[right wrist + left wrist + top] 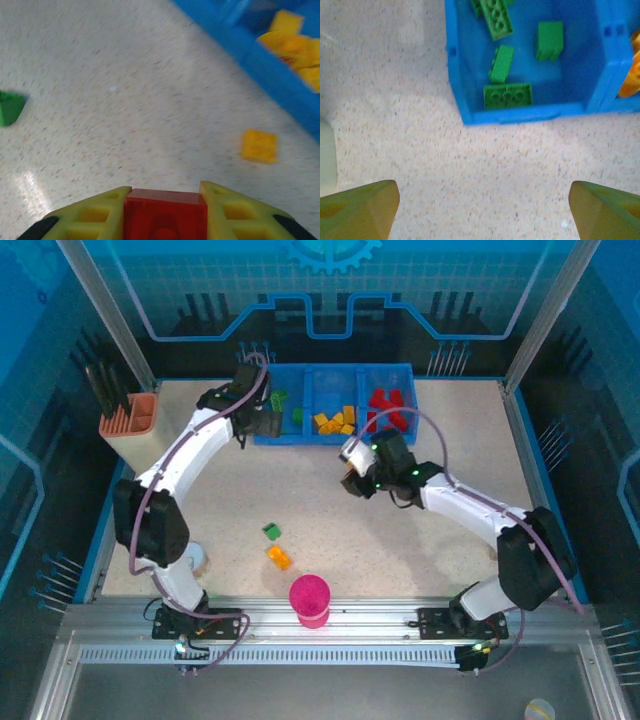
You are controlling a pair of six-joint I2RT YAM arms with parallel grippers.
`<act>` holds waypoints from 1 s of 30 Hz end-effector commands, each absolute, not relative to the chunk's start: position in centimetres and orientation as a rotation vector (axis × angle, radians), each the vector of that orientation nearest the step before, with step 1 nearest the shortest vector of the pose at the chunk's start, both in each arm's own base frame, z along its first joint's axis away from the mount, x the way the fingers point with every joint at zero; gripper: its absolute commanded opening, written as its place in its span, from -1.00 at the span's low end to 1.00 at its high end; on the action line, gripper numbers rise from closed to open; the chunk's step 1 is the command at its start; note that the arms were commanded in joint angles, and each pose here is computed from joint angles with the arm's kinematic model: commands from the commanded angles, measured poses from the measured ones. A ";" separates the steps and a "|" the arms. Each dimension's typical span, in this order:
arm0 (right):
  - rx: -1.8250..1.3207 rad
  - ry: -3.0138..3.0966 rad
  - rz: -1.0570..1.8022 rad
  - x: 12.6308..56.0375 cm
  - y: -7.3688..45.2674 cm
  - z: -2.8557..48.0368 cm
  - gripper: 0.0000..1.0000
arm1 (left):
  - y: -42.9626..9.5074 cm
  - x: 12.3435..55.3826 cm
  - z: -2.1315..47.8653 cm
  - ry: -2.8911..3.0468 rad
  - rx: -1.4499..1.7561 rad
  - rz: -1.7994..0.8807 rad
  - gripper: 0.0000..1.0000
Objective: Sort the legos into containers by color
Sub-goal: Pick up the lego from the bottom-center of the table, then place the lego in the container.
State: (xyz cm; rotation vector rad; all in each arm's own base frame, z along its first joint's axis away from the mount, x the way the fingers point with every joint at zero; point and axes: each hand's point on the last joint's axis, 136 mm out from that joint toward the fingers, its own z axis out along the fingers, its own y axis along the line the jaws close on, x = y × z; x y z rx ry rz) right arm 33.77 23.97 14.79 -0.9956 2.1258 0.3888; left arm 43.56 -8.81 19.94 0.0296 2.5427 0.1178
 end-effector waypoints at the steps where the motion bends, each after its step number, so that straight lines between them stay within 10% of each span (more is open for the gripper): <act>1: -0.908 2.127 0.396 35.9 21.4 17.4 -0.35 | -8.7 41.1 18.6 2.595 -0.003 0.090 0.78; 9: -0.621 2.172 0.270 45.4 15.8 21.5 -0.39 | -7.5 35.8 15.8 2.719 -0.056 0.135 0.77; 30: -0.578 2.303 0.058 59.0 13.8 11.3 -0.28 | -11.8 26.0 9.7 2.895 -0.476 -0.232 0.77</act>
